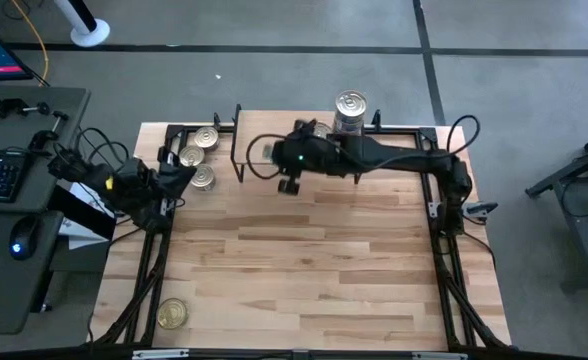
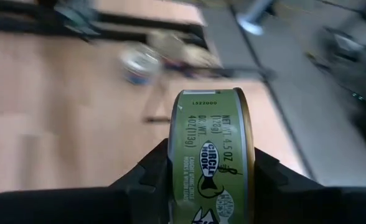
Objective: Stack canned seafood by type on shelf
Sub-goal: Put the green tuna can on the shelf, then stack the blue tuna can on top of the other blue tuna can on the shelf
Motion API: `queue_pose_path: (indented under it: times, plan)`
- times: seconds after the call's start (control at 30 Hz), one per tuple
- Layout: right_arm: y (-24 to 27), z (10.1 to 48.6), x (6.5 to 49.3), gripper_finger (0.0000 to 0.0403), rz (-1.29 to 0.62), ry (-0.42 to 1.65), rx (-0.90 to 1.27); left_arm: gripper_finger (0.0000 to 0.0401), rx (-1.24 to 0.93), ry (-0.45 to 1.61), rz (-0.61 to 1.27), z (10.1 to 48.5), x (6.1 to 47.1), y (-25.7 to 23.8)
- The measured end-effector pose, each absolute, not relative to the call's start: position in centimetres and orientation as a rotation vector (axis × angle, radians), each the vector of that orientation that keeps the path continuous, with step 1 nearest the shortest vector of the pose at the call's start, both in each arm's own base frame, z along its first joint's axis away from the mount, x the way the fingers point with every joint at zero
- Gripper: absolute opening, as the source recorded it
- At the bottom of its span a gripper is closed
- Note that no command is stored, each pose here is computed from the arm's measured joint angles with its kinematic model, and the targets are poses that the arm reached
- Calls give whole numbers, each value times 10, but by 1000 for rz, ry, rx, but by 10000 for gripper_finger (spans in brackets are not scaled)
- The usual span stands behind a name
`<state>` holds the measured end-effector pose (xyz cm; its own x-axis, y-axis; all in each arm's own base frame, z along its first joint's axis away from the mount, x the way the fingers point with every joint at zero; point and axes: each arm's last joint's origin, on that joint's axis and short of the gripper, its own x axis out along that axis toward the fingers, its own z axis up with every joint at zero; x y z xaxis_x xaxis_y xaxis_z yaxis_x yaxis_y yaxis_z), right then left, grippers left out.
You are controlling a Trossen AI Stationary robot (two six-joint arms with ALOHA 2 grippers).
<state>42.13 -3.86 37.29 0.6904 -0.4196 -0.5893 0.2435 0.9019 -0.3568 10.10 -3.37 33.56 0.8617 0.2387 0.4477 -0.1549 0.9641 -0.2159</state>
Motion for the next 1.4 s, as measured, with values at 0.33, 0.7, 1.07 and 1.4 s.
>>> queue_pose_path:
  times: [0.33, 0.7, 1.07, 1.4]
  plan:
    - [-73, 331, 439, 115, -605, 901, -459, 0, -216, -401, 193, 326, 109, -38]
    - [-86, 289, 458, 115, -652, 1075, -687, 0, -316, -409, 169, 326, 110, -39]
    - [-105, 282, 456, 191, -621, 1085, -609, 0, -316, -409, 168, 326, 110, -39]
    - [-95, 276, 450, 205, -547, 1145, -523, 0, -315, -408, 169, 326, 110, -39]
